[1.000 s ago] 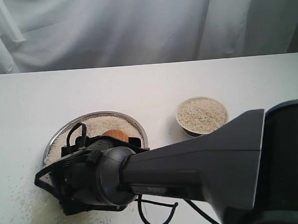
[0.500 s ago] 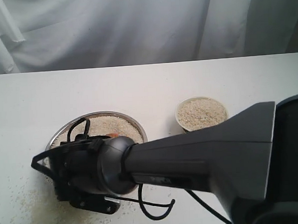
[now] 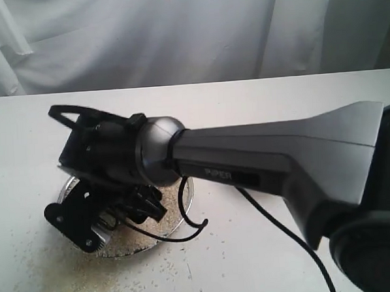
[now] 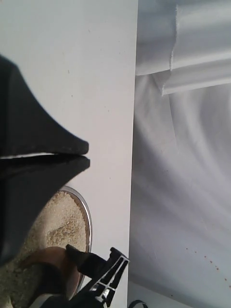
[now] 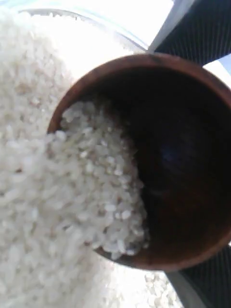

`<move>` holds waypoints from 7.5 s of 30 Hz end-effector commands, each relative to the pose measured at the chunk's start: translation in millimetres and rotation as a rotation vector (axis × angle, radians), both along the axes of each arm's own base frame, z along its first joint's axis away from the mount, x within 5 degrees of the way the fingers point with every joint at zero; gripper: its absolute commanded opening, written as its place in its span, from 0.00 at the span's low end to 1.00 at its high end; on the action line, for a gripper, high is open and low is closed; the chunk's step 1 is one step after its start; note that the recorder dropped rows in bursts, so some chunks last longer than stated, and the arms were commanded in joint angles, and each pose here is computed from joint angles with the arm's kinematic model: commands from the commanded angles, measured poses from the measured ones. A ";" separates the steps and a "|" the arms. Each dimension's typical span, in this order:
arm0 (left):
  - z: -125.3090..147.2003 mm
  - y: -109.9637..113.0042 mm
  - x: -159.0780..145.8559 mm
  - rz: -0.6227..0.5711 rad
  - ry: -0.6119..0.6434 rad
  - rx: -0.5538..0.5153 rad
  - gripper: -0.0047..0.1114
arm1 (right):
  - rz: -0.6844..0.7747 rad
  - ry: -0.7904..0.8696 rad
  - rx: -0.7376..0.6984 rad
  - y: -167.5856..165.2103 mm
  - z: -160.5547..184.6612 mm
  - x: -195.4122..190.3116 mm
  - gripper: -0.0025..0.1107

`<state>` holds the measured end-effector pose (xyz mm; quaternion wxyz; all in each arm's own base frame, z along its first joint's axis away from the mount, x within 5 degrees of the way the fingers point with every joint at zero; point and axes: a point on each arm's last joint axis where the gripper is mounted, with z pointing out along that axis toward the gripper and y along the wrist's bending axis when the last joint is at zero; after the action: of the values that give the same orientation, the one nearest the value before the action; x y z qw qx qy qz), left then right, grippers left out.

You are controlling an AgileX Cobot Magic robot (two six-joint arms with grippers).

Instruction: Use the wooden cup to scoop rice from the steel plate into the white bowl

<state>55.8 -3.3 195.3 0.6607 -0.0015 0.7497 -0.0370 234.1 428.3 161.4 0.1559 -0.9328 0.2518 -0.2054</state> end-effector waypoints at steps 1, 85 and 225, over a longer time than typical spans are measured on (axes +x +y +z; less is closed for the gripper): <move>-0.9 -0.2 -0.1 -0.004 -0.005 0.000 0.04 | -0.127 0.100 0.052 -8.7 17.6 16.3 0.02; -0.9 -0.2 -0.1 -0.004 -0.005 0.000 0.04 | -0.205 -0.713 -0.744 -145.0 26.2 121.7 0.02; -0.9 -0.2 -0.1 -0.004 -0.005 0.000 0.04 | -1.321 0.815 0.834 -271.1 -17.3 -0.7 0.84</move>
<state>55.8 -3.3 195.3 0.6607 -0.0015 0.7497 -0.0370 237.4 155.7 141.2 0.2345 -0.4594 0.8359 0.1878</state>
